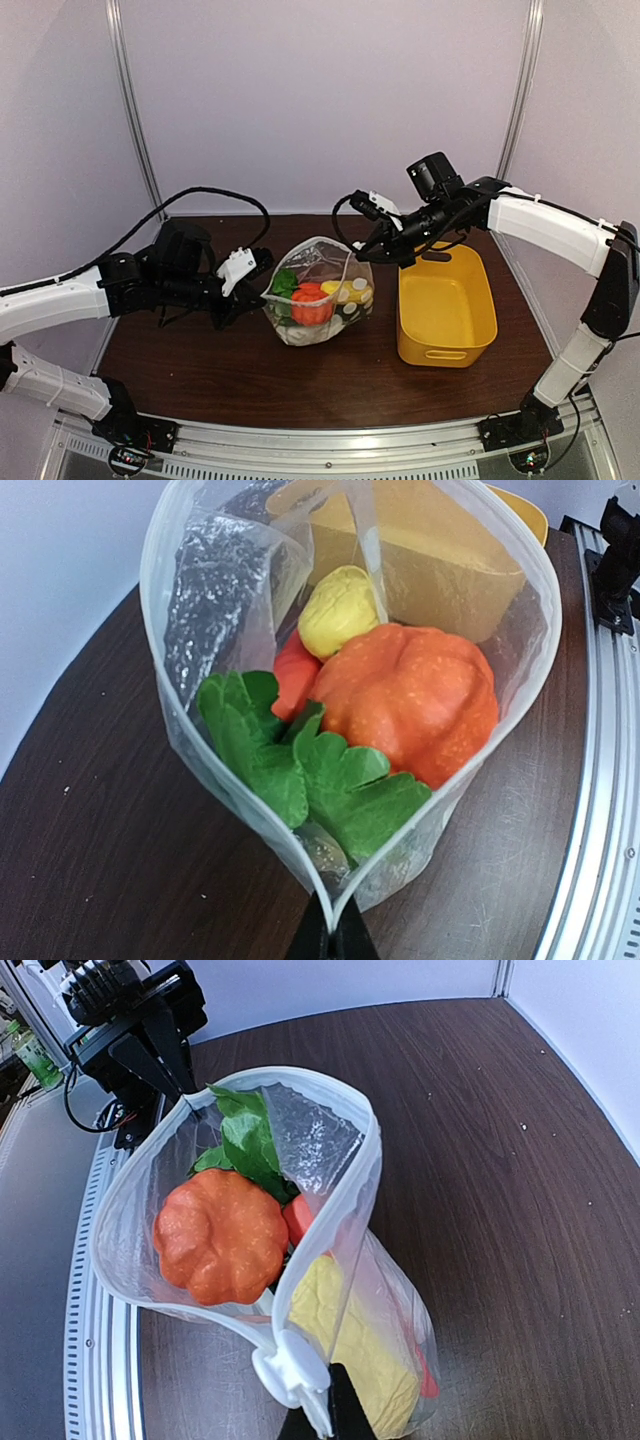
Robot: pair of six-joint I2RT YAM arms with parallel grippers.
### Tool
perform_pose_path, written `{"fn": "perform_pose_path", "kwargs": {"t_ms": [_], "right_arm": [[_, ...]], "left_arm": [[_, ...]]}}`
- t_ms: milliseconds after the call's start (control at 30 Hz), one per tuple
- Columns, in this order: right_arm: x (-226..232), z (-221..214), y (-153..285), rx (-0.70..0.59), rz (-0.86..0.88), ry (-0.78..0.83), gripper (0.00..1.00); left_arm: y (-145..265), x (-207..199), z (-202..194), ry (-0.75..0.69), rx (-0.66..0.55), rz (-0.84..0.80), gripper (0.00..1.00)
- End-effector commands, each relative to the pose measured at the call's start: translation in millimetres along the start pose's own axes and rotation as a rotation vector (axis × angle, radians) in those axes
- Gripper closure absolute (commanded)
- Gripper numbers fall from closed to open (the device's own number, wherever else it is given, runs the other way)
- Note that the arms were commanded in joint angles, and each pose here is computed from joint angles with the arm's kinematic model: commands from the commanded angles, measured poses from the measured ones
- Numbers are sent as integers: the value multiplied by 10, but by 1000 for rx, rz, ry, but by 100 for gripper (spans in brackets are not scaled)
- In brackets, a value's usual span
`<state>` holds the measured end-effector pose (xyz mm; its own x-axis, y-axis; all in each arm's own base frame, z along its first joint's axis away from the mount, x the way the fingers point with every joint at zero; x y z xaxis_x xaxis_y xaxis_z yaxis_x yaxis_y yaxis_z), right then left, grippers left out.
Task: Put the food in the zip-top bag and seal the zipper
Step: Adjust the zipper food storage bag at the center of the board.
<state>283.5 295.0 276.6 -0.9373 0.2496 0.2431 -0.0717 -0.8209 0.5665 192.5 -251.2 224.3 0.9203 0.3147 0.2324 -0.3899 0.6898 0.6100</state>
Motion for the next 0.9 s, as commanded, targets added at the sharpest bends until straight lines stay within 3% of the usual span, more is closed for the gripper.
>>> {"fn": "perform_pose_path", "kwargs": {"t_ms": [0,100,167,267,500,567,667,800,867], "right_arm": [[-19,-26,-21,4,21,-3,100],[-42,31,148,-5,-8,22,100],[-127,55,225,-62,-40,-3,100],[-130,66,203,-88,-18,-23,100],[23,38,40,-64,61,-28,100],[53,41,18,-67,72,-32,100],[107,47,-14,-63,74,-34,100],[166,38,-18,-53,82,-26,100],[188,41,-1,-49,78,-12,100]], "left_arm": [[79,130,130,-6,-21,72,100],[397,352,164,-29,46,246,100],[591,430,206,-29,-7,326,100],[679,356,354,-8,-157,284,100],[402,329,227,36,-92,233,98],[353,330,188,44,-53,224,70],[457,392,297,32,-59,252,45],[757,413,809,2,-320,237,12],[814,432,1079,-16,-423,203,9]]}}
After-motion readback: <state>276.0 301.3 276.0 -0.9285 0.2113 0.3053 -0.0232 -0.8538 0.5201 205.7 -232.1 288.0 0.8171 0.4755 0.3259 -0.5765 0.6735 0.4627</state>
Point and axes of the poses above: each gripper's point midway between its finger pads, its own y axis back along the fingers, its own x axis along the line the jaws close on, z = x × y, the point moved 5 cm from there along y, back along the fingers, and after that the axes turned 10 degrees about -y, right-handed, at the moved point
